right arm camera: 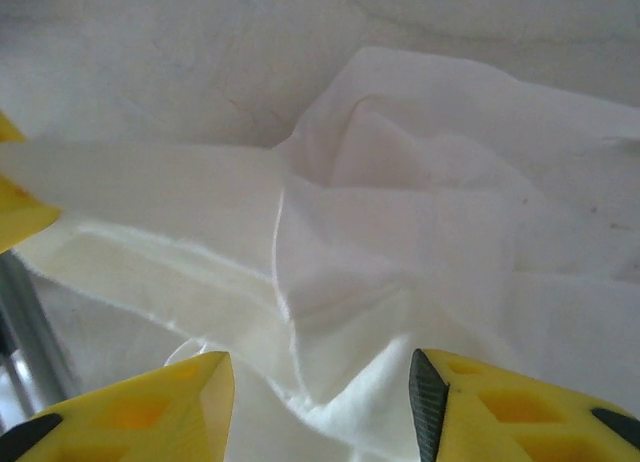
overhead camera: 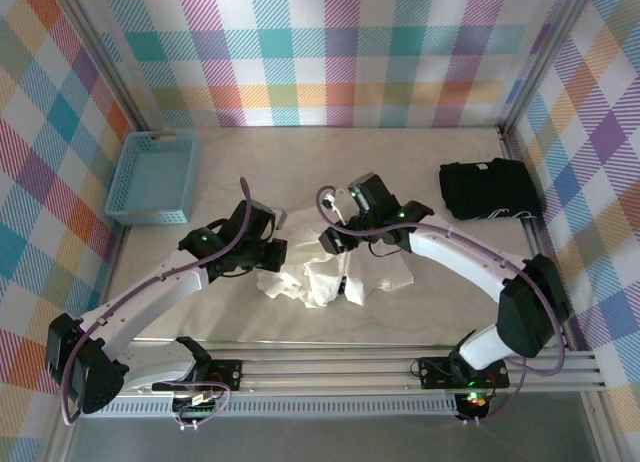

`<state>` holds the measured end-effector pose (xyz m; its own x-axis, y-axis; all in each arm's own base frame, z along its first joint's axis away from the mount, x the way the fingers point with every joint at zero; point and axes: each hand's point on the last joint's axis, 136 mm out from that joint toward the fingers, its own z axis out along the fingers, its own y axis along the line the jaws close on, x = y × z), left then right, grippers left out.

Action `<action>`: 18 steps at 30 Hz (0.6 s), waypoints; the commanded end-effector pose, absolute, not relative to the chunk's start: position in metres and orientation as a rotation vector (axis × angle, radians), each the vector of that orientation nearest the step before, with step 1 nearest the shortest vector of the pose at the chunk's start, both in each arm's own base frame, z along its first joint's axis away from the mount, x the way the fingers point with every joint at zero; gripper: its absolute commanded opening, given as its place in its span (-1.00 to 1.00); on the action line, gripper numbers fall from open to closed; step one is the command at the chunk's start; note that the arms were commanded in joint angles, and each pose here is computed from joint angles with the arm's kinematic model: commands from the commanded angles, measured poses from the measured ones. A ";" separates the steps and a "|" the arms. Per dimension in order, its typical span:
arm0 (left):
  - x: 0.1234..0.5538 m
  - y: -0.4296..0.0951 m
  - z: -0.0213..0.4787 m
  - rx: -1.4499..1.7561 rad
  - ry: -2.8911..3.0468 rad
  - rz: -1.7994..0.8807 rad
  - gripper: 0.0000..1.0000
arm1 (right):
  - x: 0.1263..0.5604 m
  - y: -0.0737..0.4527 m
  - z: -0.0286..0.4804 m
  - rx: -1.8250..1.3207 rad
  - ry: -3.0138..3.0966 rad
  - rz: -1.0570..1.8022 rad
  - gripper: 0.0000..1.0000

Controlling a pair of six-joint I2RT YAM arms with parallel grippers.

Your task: Fold the inside-out t-shirt

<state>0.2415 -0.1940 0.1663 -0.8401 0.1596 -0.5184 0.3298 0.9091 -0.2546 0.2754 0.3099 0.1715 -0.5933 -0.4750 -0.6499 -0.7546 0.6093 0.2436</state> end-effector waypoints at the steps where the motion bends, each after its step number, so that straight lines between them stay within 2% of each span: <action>1: 0.242 -0.197 0.171 0.351 2.551 -0.496 -1.00 | 0.285 0.319 0.180 -1.024 2.238 0.620 0.02; 10: 0.242 -0.198 0.174 0.361 2.534 -0.511 -1.00 | 0.293 0.324 0.169 -1.067 2.235 0.495 0.03; 13: 0.242 -0.198 0.173 0.359 2.534 -0.507 -1.00 | 0.295 0.326 0.172 -1.058 2.225 0.499 -0.15; 18: 0.242 -0.195 0.169 0.348 2.540 -0.493 -1.00 | 0.297 0.323 0.184 -1.024 2.193 0.491 -0.71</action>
